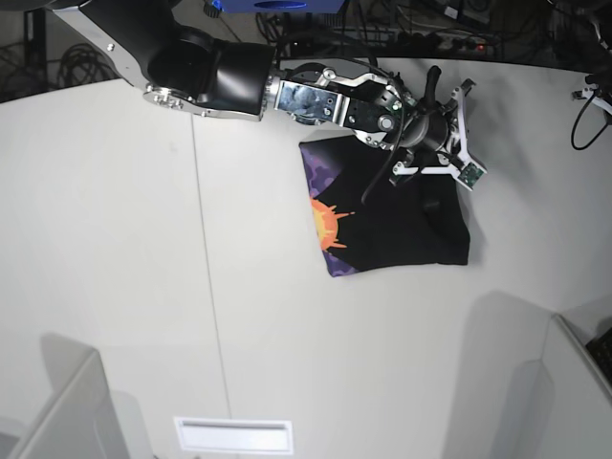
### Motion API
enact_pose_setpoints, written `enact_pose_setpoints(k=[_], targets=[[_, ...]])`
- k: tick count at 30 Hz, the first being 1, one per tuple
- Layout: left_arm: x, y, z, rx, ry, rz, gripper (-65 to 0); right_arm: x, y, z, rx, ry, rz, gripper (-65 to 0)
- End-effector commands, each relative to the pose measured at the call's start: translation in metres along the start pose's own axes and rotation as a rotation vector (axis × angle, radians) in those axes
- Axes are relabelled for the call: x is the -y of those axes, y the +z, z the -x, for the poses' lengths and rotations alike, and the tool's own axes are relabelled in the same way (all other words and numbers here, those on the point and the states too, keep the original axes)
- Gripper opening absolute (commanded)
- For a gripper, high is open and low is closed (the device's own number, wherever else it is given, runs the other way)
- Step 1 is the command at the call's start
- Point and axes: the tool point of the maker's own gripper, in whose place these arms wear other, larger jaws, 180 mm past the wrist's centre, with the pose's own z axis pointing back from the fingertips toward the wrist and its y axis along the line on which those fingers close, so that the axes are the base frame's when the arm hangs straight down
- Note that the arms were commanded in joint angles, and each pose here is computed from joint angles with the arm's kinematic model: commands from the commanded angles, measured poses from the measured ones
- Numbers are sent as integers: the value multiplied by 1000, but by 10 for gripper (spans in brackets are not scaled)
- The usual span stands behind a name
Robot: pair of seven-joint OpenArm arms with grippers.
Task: Fold the T-shirt properly
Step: 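Lift the right gripper off the bundle and move both arms aside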
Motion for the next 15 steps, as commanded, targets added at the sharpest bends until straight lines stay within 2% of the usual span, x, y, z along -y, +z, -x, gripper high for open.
enact_pose_setpoints(k=[1,4,7,11,15], targets=[[-7,6,-17,53,-8,-10,-650,-8,5,-26,77,18,-21,-650],[2,10,-32,120,22,35,-650,-5,17,-45,129,-6,-29,-650],[16,23,-42,131,23,83,-650,38,36,-49,149,-91,37,-650],[46,40,-64,198,57,207,-650,101,65,-40,167,-250,139,-650],[74,47,-73,274,148,336,-650,150,102,-18,199,-378,233,-650]])
